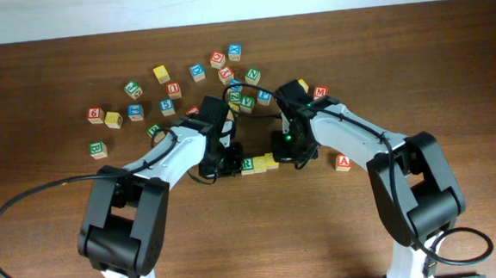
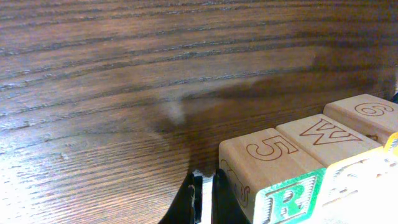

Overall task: Spell out RSS
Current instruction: 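Push the blocks together from both sides with both grippers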

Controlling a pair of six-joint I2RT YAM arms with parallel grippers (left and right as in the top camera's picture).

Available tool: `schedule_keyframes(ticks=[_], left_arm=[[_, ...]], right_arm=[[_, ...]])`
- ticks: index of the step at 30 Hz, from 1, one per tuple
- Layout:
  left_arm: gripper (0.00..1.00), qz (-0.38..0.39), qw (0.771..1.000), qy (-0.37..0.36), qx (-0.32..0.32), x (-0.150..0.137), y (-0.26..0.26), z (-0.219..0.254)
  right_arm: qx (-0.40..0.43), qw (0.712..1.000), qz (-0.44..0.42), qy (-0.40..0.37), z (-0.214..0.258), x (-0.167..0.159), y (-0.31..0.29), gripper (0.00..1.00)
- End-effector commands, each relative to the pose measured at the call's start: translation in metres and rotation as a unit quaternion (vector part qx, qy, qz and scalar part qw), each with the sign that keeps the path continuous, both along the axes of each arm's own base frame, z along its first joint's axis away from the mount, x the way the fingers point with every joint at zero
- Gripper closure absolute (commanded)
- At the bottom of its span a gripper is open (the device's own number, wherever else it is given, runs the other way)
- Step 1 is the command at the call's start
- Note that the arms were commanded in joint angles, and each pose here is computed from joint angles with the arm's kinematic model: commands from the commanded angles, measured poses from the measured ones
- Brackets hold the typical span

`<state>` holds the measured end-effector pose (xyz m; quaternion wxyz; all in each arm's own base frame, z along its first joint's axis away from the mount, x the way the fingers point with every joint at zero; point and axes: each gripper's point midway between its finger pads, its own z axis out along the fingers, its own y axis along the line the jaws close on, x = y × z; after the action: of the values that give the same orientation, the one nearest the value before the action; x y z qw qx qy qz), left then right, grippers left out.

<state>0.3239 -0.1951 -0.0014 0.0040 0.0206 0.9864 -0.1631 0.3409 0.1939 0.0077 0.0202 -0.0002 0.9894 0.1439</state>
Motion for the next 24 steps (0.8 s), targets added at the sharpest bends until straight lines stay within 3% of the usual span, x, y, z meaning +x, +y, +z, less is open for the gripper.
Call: schedule_keyframes(ticks=[1, 4, 8, 24], left_arm=[[0.98, 0.002, 1.000, 0.017, 0.011, -0.006, 0.002, -0.013], [0.99, 0.002, 1.000, 0.017, 0.011, -0.006, 0.002, -0.013], [0.99, 0.003, 1.000, 0.017, 0.013, -0.006, 0.003, -0.013], [0.98, 0.002, 1.000, 0.017, 0.011, -0.006, 0.002, -0.013]], right_arm=[[-0.014, 1.000, 0.020, -0.003, -0.005, -0.003, -0.002, 0.91], [-0.020, 1.000, -0.003, -0.013, -0.004, 0.008, -0.013, 0.91], [0.089, 0.995, -0.009, -0.044, 0.013, 0.035, 0.009, 0.92], [0.096, 0.995, 0.024, -0.023, 0.013, 0.015, 0.029, 0.92]])
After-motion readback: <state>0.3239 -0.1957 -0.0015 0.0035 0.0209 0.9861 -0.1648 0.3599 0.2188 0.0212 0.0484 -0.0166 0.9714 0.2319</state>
